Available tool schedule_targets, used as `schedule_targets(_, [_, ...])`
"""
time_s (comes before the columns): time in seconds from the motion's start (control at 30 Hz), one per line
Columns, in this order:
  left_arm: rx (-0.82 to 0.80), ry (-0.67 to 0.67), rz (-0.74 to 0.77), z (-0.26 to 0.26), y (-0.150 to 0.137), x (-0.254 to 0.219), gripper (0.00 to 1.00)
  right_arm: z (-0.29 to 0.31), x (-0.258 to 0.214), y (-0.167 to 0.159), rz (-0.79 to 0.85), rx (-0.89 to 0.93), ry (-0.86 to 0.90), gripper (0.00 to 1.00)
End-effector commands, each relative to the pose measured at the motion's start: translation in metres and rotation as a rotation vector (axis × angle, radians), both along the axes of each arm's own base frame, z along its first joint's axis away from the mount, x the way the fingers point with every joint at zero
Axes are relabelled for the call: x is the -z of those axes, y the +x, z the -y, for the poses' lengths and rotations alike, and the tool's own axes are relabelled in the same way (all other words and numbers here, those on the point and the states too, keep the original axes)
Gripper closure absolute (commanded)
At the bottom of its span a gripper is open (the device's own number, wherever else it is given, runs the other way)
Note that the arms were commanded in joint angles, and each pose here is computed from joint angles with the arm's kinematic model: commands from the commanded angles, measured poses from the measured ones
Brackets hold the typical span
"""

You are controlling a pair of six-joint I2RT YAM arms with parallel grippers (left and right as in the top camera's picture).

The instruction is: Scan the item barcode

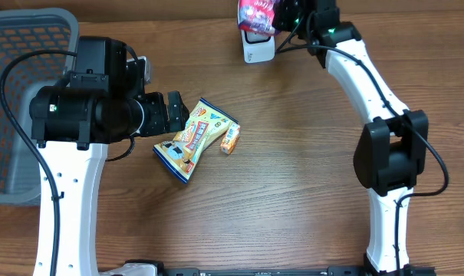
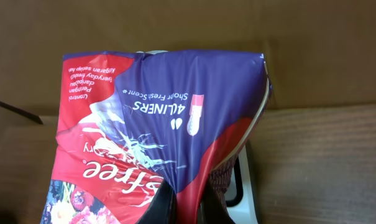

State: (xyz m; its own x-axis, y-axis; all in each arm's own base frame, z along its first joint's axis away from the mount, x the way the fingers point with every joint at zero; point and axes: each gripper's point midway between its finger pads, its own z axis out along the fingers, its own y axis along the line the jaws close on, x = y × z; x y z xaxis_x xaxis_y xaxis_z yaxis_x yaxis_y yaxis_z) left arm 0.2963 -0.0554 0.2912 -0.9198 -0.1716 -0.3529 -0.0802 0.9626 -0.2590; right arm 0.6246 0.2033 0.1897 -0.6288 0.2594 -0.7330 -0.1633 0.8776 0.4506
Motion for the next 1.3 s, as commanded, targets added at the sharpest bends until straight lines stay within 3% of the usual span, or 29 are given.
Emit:
schedule_targets(0.0, [0.005,0.012,0.007,-0.001,0.000,-0.001,0.00,0.001,-0.006,0.003,0.016,0.015,0.004,0.96])
schedule_targets(0.2, [0.005,0.012,0.007,-0.001,0.000,-0.001,0.00,0.050,-0.056,-0.002,0.040,0.105,0.041,0.96])
schedule_targets(0.3, [0.005,0.012,0.007,-0.001,0.000,-0.001,0.00,0.101,-0.084,-0.009,0.044,0.195,0.043,0.96])
schedule_targets(0.37, [0.005,0.012,0.007,-0.001,0.000,-0.001,0.00,0.177,-0.092,-0.024,-0.012,0.345,0.012,0.96])
schedule_targets(0.5, [0.005,0.012,0.007,-0.001,0.000,-0.001,0.00,0.291,-0.065,-0.057,-0.170,0.610,-0.035,0.96])
schedule_targets(0.57, [0.005,0.012,0.007,-0.001,0.000,-0.001,0.00,0.365,-0.037,-0.091,-0.302,0.757,-0.049,0.96])
schedule_targets(0.8, [0.005,0.012,0.007,-0.001,0.000,-0.001,0.00,0.498,0.002,-0.170,-0.467,1.016,-0.017,0.96])
schedule_targets(0.97, [0.005,0.012,0.007,-0.001,0.000,-0.001,0.00,0.543,0.032,-0.196,-0.519,1.086,0.048,0.96])
schedule_targets(1.27, [0.005,0.012,0.007,-0.001,0.000,-0.001,0.00,0.566,0.074,-0.179,-0.495,1.072,0.102,0.96])
